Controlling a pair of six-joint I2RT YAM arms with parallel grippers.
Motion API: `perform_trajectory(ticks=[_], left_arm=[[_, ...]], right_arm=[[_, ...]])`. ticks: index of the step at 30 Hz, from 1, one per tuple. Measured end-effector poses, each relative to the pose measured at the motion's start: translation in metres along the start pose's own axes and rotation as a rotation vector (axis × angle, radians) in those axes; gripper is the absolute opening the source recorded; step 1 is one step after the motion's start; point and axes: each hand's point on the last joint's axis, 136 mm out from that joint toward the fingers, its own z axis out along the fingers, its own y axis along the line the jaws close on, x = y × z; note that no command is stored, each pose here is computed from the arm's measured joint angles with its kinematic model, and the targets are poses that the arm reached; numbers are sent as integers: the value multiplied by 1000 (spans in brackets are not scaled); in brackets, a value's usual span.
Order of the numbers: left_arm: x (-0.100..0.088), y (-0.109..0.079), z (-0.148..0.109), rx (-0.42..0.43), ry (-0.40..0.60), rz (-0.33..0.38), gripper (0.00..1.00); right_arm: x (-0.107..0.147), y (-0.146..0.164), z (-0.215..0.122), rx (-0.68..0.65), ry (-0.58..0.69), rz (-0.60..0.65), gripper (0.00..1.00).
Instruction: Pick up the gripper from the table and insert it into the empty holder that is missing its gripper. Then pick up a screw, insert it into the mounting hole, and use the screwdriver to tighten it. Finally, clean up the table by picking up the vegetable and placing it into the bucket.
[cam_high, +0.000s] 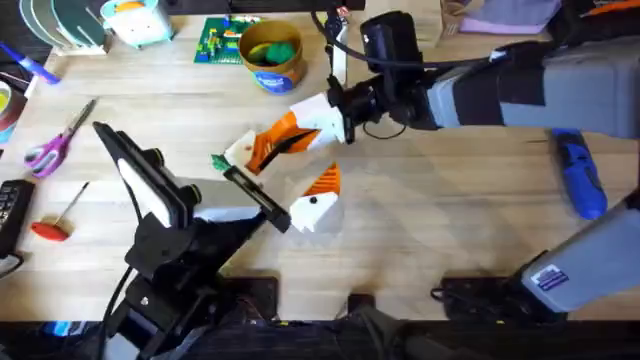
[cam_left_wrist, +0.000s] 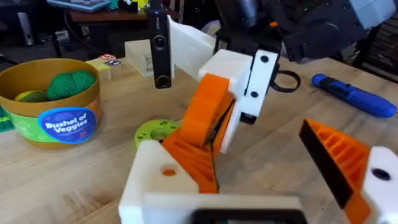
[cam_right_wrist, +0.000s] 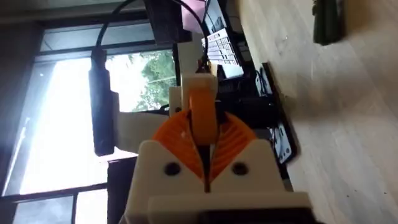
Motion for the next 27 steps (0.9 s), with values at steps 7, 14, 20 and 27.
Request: perform_trajectory(ticks=[7,14,20,27], left_arm=[[-1,2,0,-14,-6,2,993],[-6,12,-1,-70,-27,8,993],[-6,16,-1,-91,-28,7,993],[-5,14,-1,-78,-22,5,994]], right_arm=[[-9,2,0,8,-38,-17,9],[-22,8,0,13,-97,-43,9],[-20,9,8,18,-92,-34,9],[-18,8,18,29,-95,-34,9]])
